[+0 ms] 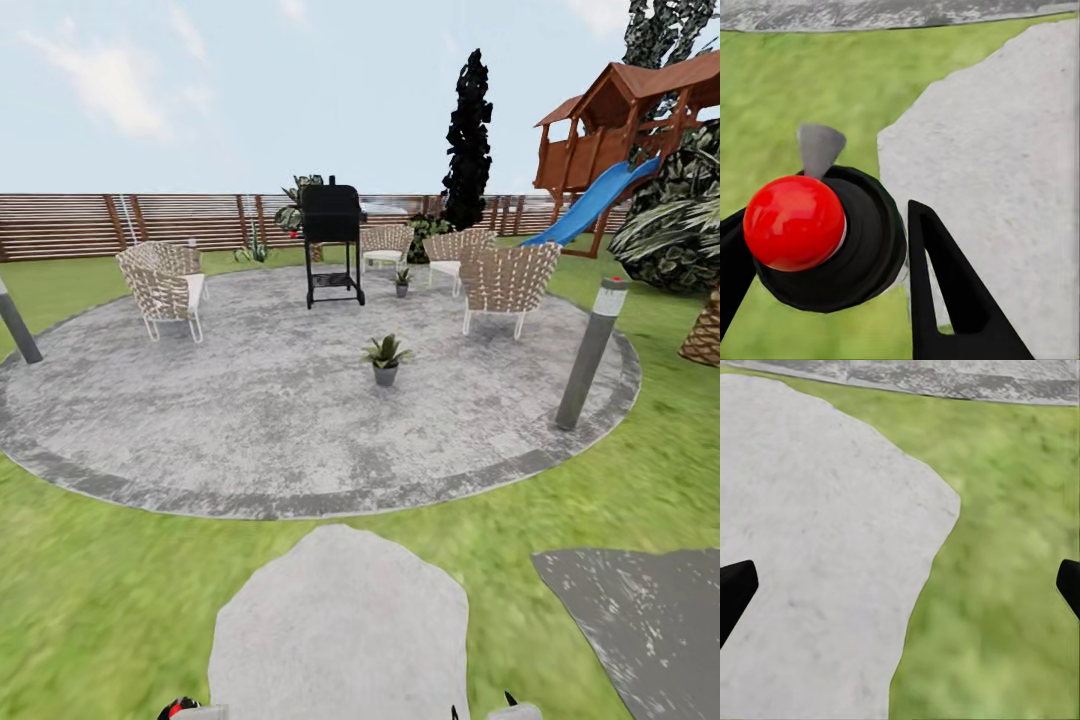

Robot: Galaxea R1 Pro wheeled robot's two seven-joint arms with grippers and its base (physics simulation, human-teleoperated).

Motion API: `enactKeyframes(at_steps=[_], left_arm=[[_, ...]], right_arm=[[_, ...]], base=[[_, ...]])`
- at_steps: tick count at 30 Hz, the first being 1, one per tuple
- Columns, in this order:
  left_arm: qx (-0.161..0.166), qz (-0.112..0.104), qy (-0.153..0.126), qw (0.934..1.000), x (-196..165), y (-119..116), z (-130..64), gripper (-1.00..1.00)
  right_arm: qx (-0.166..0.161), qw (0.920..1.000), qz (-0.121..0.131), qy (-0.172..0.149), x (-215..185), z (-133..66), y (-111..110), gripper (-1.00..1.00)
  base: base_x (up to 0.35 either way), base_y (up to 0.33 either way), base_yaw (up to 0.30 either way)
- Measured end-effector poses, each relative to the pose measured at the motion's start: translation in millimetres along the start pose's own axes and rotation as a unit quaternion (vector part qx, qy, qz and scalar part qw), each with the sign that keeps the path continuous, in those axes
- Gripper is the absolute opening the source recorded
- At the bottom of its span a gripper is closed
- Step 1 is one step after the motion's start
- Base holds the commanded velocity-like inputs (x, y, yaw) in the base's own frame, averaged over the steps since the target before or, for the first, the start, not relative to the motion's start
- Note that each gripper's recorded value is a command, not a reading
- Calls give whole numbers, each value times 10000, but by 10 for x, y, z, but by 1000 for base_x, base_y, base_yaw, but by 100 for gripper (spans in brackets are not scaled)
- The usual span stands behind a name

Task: Pick up the pesticide atomizer in the garden and spray insectifuge to fully cover both potted plants in the garden.

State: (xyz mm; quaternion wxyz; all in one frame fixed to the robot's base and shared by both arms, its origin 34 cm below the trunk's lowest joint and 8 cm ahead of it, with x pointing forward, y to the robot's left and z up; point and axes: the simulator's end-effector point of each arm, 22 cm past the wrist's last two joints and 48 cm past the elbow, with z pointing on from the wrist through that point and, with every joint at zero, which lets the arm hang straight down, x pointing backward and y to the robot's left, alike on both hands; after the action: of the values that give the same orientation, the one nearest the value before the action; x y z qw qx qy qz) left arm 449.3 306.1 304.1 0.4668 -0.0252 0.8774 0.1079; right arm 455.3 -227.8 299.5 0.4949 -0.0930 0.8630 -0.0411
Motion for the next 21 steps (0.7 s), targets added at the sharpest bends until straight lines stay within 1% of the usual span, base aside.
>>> enactKeyframes(at_steps=[21], left_arm=[[4, 6, -2, 10000, -1, -2, 0, -100]], right_arm=[[-10, 10000, 1, 0, 0, 0, 4, 100]], base=[[327, -117, 0]])
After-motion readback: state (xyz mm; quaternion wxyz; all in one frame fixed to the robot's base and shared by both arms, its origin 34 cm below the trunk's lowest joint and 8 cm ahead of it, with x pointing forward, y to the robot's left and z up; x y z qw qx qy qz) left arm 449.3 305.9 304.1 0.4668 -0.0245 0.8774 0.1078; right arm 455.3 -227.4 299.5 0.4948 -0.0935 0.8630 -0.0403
